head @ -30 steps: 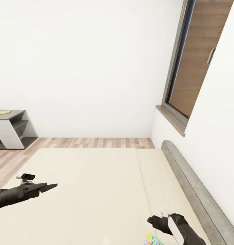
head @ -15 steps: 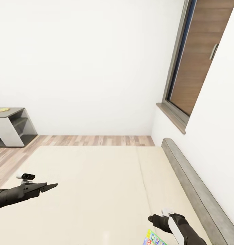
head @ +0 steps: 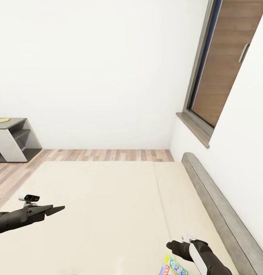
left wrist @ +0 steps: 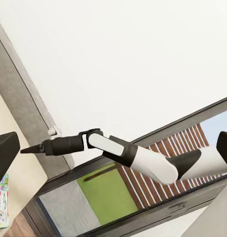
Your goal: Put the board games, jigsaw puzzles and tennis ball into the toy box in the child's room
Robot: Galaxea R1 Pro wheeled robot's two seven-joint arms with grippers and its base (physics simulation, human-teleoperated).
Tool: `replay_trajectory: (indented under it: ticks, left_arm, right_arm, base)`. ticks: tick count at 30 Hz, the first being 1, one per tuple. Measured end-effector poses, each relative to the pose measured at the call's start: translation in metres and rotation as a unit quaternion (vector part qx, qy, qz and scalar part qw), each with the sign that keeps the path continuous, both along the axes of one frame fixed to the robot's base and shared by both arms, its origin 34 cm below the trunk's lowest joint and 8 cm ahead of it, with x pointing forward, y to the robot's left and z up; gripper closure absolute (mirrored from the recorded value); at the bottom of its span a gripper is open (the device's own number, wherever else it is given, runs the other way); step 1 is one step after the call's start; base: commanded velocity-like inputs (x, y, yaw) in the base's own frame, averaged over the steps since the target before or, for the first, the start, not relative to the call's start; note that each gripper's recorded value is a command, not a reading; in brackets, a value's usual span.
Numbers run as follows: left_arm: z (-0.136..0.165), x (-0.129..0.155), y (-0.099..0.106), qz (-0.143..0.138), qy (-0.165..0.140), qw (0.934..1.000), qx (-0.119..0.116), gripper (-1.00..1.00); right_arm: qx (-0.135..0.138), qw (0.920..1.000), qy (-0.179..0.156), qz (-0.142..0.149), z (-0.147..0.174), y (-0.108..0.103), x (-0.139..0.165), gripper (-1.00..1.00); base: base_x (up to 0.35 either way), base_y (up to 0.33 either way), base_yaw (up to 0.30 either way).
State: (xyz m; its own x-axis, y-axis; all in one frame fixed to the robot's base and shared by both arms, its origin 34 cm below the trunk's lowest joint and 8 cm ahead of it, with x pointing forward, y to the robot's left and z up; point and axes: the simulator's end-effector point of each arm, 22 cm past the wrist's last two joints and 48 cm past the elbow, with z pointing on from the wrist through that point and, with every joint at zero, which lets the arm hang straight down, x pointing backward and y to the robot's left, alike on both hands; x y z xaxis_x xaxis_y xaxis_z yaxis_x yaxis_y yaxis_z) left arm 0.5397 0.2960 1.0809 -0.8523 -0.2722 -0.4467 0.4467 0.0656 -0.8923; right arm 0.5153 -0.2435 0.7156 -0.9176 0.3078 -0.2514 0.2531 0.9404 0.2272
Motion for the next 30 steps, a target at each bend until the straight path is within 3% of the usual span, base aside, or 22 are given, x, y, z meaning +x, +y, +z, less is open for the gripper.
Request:
replay_trajectory:
  ticks: [25,30]
  left_arm:
    - [-0.016,0.003,-0.005,-0.003,0.018,0.9998,-0.006,-1.00]
    - [-0.019,0.003,-0.007,-0.004,0.022,0.9997,-0.009,-1.00]
  right_arm:
    - [0.004,0.9998,0.018,-0.008,-0.015,-0.002,-0.009,-1.00]
    - [-0.005,0.9997,0.019,-0.012,-0.014,-0.019,-0.004,-1.00]
  base:
    - [0.000,0.000,0.000]
    - [0.000,0.000,0.000]
